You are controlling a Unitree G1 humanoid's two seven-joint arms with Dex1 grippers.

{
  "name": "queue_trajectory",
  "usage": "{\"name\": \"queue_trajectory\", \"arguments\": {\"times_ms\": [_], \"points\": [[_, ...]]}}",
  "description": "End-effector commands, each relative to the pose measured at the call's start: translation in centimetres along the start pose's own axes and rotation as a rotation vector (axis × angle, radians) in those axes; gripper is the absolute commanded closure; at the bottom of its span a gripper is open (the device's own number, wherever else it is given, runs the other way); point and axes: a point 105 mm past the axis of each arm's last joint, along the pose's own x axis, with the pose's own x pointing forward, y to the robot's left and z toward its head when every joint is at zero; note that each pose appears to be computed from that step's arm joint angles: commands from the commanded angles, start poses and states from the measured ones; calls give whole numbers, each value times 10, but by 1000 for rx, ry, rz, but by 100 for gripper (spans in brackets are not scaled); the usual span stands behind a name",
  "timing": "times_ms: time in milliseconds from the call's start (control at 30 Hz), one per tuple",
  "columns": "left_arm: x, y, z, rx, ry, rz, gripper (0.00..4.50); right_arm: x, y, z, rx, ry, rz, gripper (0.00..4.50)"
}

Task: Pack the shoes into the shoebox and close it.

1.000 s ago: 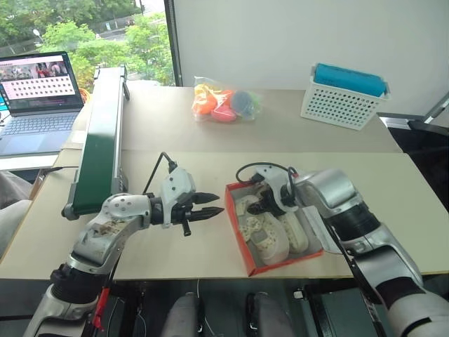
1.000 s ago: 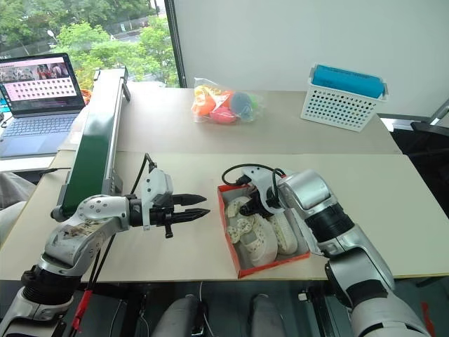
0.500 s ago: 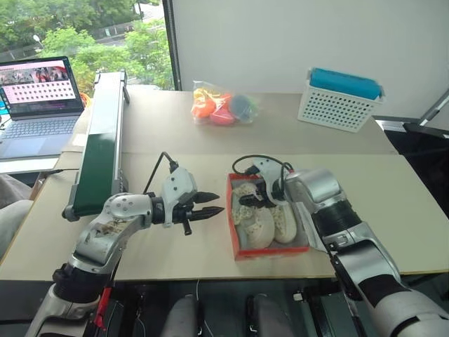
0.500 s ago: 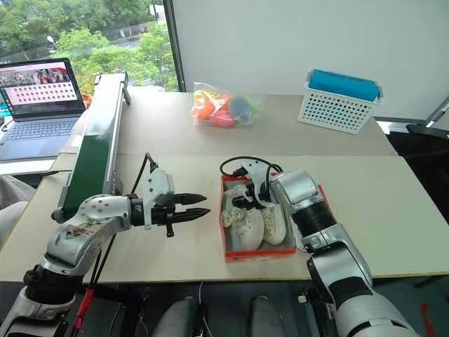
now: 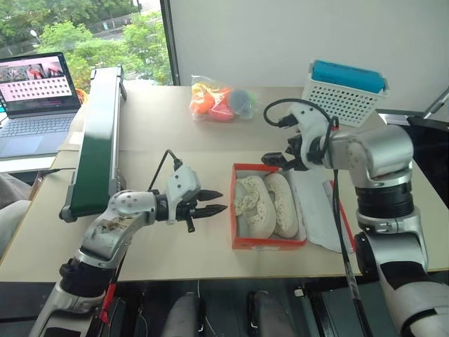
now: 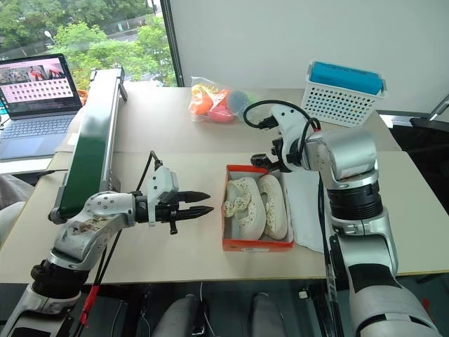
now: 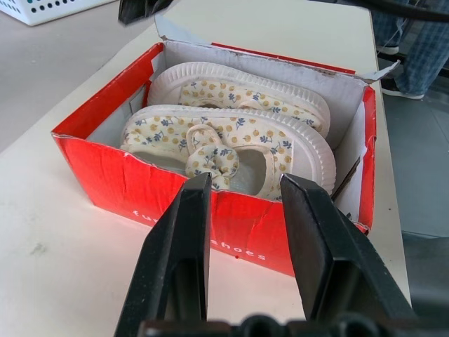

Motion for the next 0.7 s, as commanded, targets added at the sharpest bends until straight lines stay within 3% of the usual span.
{"name": "queue_trajectory", "arguments": {"times_ms": [33, 167, 267, 367, 433, 567, 700], "points": [[0, 1, 11, 50, -32, -9, 286, -34, 12, 12, -15, -148, 94, 59], [1, 1, 11, 49, -33, -21, 286, -76, 29, -17, -172, -153, 232, 185], [4, 0, 10, 48, -36, -36, 286, -115, 47, -56, -324, -36, 341, 277], [6, -1, 10, 45, -39, -48, 286, -140, 56, -92, -354, 71, 392, 396], [8, -1, 9, 44, -40, -55, 286, -149, 59, -111, -324, 118, 405, 443], [9, -1, 10, 42, -44, -69, 286, -144, 44, -155, -108, 203, 293, 443], [11, -2, 9, 43, -40, -83, 286, -122, 15, -204, 186, 256, 62, 443]]}}
